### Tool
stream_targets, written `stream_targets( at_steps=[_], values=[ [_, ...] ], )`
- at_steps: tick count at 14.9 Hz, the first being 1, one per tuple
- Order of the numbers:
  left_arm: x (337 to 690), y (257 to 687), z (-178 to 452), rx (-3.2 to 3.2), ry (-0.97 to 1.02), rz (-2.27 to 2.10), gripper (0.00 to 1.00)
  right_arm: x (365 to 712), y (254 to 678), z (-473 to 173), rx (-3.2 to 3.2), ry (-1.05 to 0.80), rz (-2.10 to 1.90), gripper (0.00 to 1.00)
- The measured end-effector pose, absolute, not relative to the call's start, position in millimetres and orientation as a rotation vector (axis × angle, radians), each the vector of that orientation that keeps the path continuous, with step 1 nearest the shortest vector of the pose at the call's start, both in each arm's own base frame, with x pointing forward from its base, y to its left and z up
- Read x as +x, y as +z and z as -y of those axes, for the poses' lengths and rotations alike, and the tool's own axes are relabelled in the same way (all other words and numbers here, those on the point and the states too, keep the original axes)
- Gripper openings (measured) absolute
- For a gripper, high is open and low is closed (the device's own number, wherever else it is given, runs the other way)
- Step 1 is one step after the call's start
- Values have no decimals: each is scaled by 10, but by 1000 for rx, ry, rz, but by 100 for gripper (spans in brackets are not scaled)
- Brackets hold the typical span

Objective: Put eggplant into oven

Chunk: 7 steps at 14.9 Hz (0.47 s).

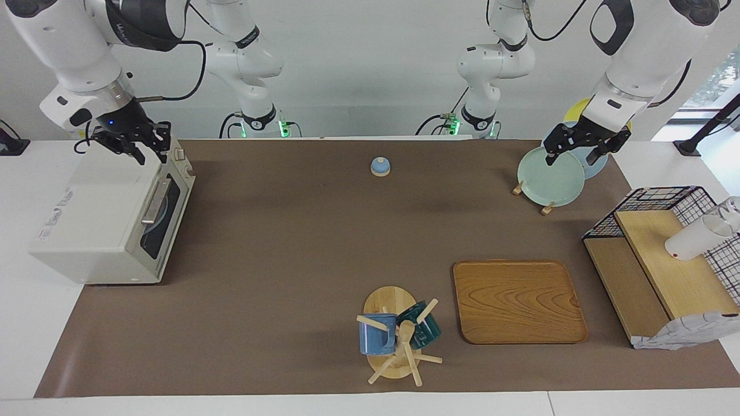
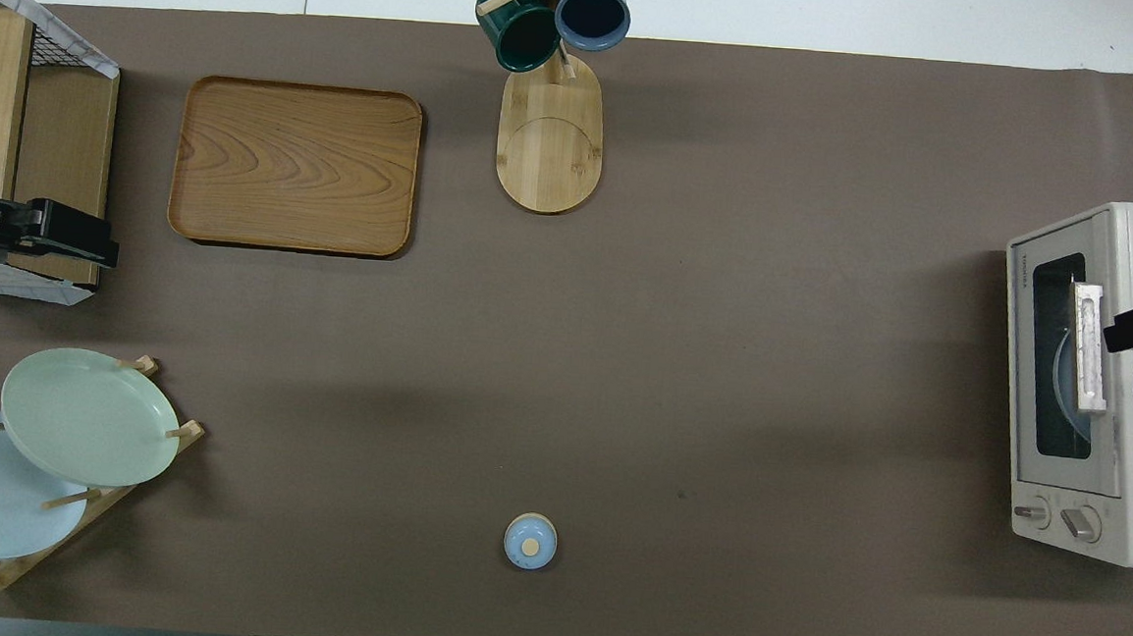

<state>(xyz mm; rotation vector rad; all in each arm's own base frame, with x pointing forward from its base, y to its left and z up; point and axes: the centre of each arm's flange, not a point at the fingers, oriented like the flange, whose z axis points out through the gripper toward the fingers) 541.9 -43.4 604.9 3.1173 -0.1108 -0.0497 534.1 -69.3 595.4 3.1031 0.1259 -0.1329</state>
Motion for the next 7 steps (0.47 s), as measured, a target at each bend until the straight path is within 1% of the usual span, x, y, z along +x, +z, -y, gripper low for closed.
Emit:
stream_targets(
  at_steps=[3,4,7],
  values=[
    [5419,6049,434,3117,-50,111,100,5378,5880,687,3103,-152,-27,97],
    [5419,6049,434,3117,-50,111,100,5385,5867,687,3103,-155,-16,100],
    [5419,6049,434,3117,-50,111,100,5423,5842,671,3102,-159,-12,100]
  ],
)
